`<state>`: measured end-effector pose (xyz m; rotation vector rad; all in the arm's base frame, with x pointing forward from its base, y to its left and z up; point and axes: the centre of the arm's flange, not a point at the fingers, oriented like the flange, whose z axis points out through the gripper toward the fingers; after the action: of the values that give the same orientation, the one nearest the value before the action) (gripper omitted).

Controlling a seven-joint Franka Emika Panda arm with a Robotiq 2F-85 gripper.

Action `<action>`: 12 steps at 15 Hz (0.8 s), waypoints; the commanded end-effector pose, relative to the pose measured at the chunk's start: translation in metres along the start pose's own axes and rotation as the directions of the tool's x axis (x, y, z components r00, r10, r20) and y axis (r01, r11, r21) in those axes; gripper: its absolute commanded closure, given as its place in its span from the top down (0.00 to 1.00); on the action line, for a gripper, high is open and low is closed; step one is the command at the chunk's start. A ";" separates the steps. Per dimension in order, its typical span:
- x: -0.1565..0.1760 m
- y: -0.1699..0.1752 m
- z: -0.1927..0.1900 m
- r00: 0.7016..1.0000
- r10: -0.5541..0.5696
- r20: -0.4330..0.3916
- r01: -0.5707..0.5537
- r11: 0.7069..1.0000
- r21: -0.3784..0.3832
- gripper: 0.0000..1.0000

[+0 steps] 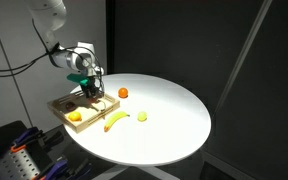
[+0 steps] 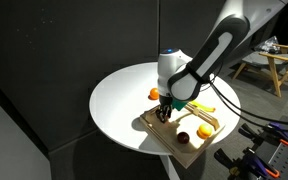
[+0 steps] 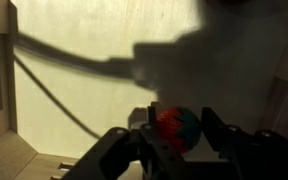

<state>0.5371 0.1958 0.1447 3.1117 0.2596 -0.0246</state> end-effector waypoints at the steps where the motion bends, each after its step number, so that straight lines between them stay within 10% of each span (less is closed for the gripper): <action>1: 0.005 0.000 -0.011 1.000 -0.019 -0.012 0.019 1.000 -0.010 0.23; 12: 0.000 -0.001 -0.049 0.999 -0.018 0.026 0.018 1.000 0.004 0.23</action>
<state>0.5410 0.1995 0.1694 3.1071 0.2658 -0.0285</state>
